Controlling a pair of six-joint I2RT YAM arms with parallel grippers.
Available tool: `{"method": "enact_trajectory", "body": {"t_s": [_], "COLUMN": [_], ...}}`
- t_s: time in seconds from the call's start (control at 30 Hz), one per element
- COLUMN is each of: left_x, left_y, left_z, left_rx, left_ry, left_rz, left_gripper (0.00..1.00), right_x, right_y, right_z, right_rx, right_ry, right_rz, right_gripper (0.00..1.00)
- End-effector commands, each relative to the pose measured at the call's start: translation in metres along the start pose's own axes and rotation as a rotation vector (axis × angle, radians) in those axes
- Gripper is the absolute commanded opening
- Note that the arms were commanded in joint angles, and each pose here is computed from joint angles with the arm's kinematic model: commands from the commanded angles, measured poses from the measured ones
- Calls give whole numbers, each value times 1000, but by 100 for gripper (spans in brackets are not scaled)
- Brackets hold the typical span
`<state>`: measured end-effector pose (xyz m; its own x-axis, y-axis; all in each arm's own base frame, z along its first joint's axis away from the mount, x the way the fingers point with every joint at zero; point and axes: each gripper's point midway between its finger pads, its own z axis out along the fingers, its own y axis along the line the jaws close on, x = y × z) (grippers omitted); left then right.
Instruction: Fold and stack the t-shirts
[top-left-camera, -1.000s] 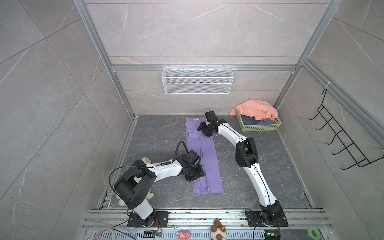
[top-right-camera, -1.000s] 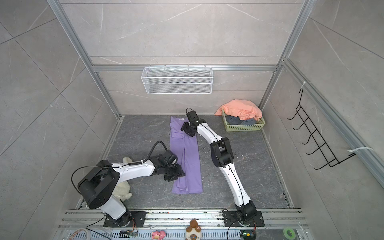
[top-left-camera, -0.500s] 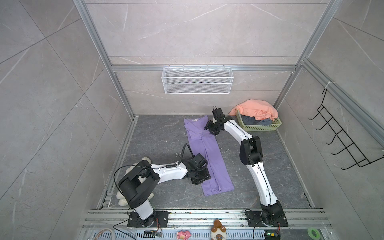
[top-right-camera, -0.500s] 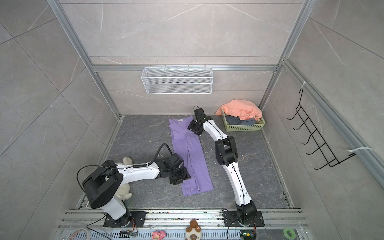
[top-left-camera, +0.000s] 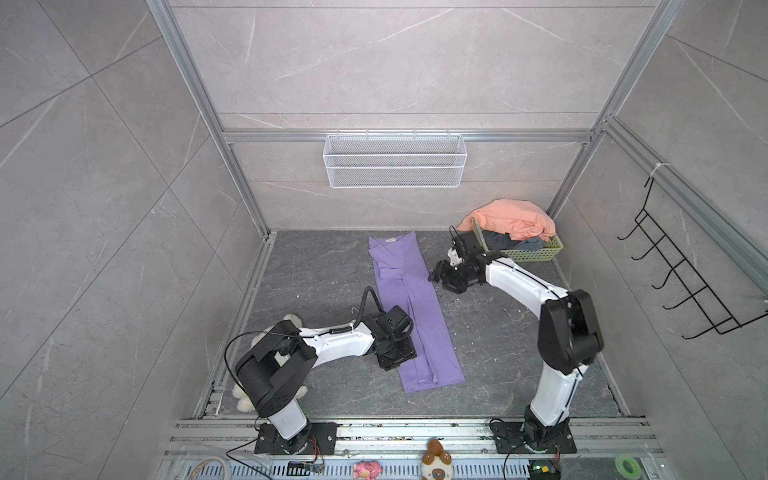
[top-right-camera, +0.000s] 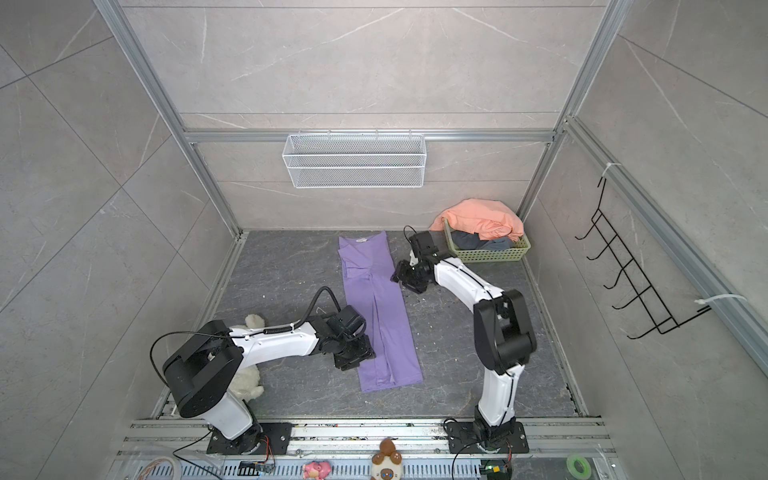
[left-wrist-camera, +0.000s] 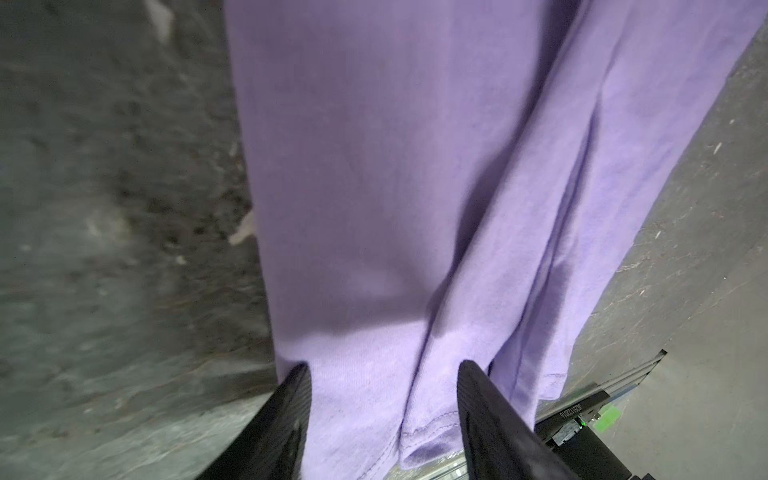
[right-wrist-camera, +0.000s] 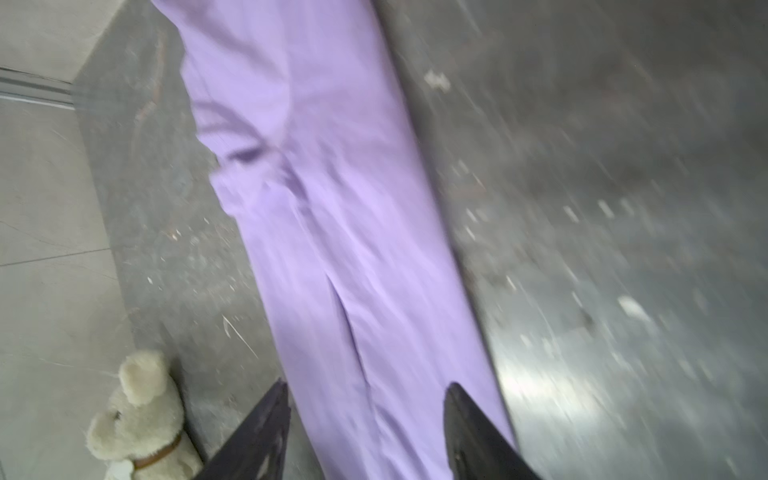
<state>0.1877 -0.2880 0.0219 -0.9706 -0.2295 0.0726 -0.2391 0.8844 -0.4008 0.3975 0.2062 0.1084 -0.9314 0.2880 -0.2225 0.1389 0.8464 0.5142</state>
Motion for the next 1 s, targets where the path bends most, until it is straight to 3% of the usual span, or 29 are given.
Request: {"method": "enact_trajectory", "body": {"t_s": [0.0,0.17,0.37,0.63,0.97], "left_x": [16,6,-5,-6,36], "left_y": [124,132,133,64,106], "left_z": [-2,-15,-35,-69,-72], "left_rx": [-455,-487,-507,-152,-92], "left_ry": [57,57,36,-29,16], "left_rz": [-67,-39,-4,129,26], "left_gripper": [60,60,60,64,65], "right_x": [42,96,137,186,224], "right_y": [-28,-54,-51,-53,-38], "right_z": [1,2,-2,-15,-3], "right_rx": [20,66,45,-12,-80], "right_ry": [36,99,160,290,385], "right_rz": [41,72,63,42,44], "right_gripper": [60,60,60,61,62]}}
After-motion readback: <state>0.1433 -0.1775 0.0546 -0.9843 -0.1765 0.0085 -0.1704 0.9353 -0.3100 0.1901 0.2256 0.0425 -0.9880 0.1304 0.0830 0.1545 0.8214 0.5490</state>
